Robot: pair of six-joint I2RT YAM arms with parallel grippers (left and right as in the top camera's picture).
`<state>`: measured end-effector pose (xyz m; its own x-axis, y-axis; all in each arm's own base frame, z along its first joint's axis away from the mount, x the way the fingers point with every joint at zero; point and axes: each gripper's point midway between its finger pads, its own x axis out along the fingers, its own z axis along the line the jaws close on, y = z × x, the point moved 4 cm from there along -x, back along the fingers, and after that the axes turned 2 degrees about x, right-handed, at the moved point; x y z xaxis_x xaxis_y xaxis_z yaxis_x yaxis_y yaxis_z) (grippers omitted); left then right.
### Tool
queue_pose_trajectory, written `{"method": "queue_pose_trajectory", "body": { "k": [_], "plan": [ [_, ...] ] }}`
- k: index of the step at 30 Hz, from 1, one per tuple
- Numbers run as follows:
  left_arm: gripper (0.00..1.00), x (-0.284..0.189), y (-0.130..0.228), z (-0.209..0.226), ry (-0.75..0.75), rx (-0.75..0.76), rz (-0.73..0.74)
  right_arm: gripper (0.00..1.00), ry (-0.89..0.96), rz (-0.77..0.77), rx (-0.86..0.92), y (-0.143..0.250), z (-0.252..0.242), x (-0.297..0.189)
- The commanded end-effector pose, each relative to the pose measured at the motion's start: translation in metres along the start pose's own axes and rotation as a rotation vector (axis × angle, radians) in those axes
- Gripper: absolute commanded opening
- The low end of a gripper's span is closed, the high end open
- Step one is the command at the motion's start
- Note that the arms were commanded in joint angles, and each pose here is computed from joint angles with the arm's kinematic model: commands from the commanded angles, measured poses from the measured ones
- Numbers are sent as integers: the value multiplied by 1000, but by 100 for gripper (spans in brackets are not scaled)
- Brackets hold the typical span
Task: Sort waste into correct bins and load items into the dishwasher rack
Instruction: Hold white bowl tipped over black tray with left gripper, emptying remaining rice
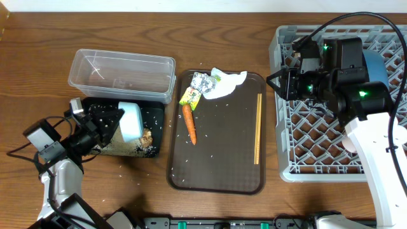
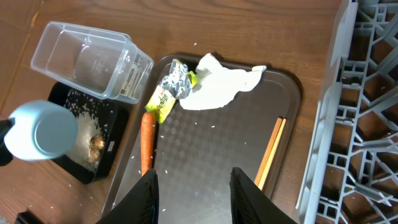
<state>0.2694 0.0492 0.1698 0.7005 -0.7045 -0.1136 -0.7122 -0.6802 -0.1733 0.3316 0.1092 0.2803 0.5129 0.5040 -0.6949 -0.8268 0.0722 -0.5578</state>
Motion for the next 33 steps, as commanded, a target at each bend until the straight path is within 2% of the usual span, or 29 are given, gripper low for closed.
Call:
{"method": "queue_pose_trajectory", "body": {
  "k": [1,2,3,5,6,9,10,12,13,14,16,17,18,19,20,22,23,25,26,27,29,33],
  "plan": [
    [6,-1,3,-2,9,-38,8,30,-5,-1,-15,1,4,-2],
    [6,-1,3,6,-38,-124,-12,30,-5,-1,-15,1,5,-2],
    [6,-1,4,6,-41,-124,-13,30,-5,-2,-15,1,5,-2],
    [6,-1,9,-12,82,74,53,30,-6,-3,-15,0,5,-2],
    [6,-1,10,-12,88,87,56,30,-5,-2,-15,1,5,-2],
    [6,-4,6,11,-60,-113,-24,30,-5,-2,-15,1,5,-2],
    [6,-5,5,11,-60,-118,-26,30,-6,-3,-15,1,5,-2],
    [6,-4,9,-7,58,10,32,29,-5,0,-6,1,5,-2],
    [6,-4,10,-10,83,25,45,29,-4,3,-4,2,4,-2],
    [6,-5,11,-7,69,-10,36,29,-3,5,-3,2,4,-2],
    [6,-8,10,11,-39,-185,-17,29,-4,3,-4,2,4,-2],
    [6,-8,10,9,-25,-165,-13,30,-5,-1,-2,1,5,-2],
    [6,-7,12,-5,65,-20,28,30,-6,-4,3,0,5,-2],
    [6,-6,12,-8,81,29,40,30,-6,-4,7,0,5,-2],
    [6,-5,15,-8,75,30,40,30,-6,-4,10,0,5,-2],
    [6,-5,9,7,-33,-71,-12,29,-5,-2,11,1,5,-2],
    [6,-5,9,6,-30,-72,-10,29,-6,-2,11,1,5,-2],
    [6,-3,12,-11,86,95,48,29,-6,-2,11,1,5,-2],
    [6,-1,13,-13,90,124,57,29,-5,-1,11,1,5,-2],
    [6,0,12,-10,65,121,45,29,-5,1,12,1,4,-2],
    [6,0,6,2,-26,8,1,29,-5,1,12,1,4,-2],
    [6,8,14,-20,100,115,92,29,-7,-1,11,1,5,-2]
  ]
}}
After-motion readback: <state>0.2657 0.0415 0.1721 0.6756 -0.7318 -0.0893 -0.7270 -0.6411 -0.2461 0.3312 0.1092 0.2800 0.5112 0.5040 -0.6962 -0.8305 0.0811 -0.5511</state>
